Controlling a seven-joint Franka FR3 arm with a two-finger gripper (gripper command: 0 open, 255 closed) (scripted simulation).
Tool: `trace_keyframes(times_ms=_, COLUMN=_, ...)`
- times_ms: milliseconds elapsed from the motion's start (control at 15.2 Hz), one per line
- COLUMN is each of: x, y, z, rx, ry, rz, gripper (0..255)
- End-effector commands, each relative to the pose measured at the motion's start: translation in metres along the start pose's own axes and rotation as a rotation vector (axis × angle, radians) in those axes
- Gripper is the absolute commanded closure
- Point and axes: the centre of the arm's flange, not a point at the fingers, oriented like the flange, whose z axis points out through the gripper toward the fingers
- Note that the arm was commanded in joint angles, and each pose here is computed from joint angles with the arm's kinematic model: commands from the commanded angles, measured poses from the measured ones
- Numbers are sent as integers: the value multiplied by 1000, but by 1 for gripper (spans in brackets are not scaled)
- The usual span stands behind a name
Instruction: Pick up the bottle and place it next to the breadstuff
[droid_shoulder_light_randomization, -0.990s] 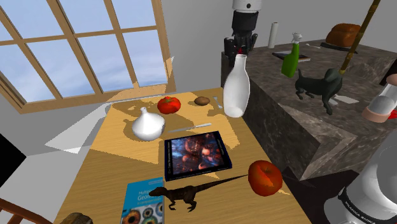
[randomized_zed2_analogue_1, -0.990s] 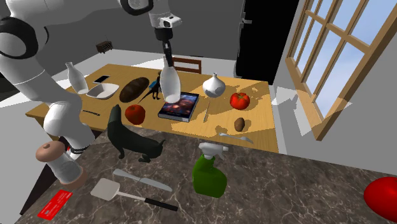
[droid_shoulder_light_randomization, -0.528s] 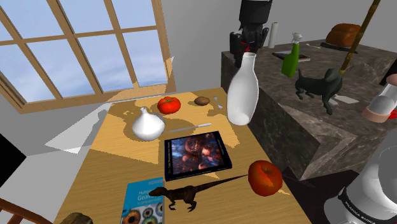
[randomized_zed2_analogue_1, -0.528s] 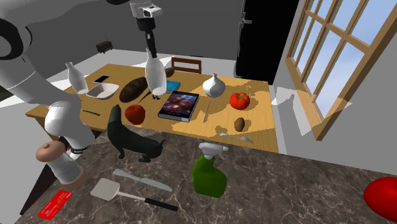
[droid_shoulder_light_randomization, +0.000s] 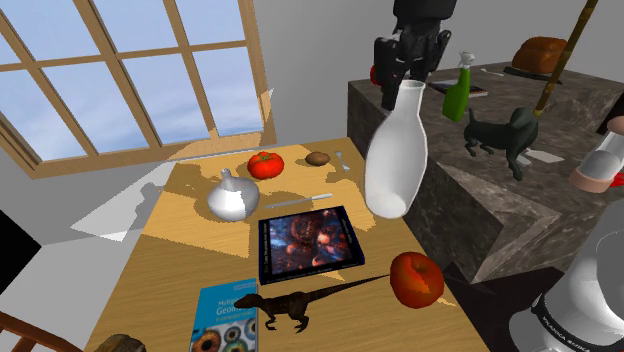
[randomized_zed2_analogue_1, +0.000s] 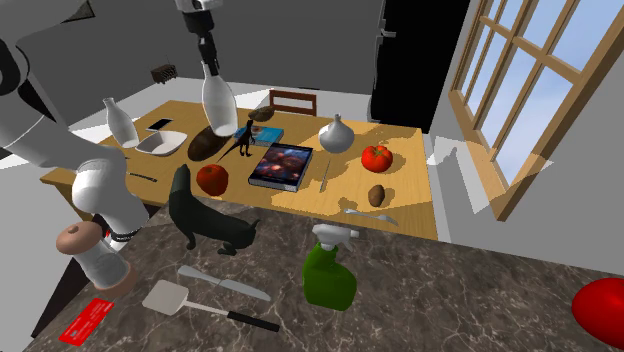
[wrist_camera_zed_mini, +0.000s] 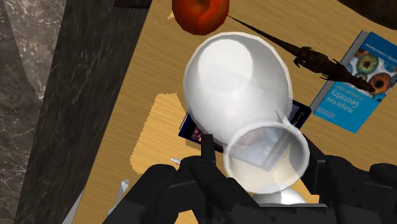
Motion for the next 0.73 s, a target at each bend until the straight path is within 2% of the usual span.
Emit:
trace_keyframes(times_ms=0, x=-23, y=-15, z=-12, rx=0, ry=0, rz=1, gripper=255)
trace_keyframes(times_ms=660, x=-126, y=-90, z=-63, rx=0, ry=0, rz=1, gripper=255)
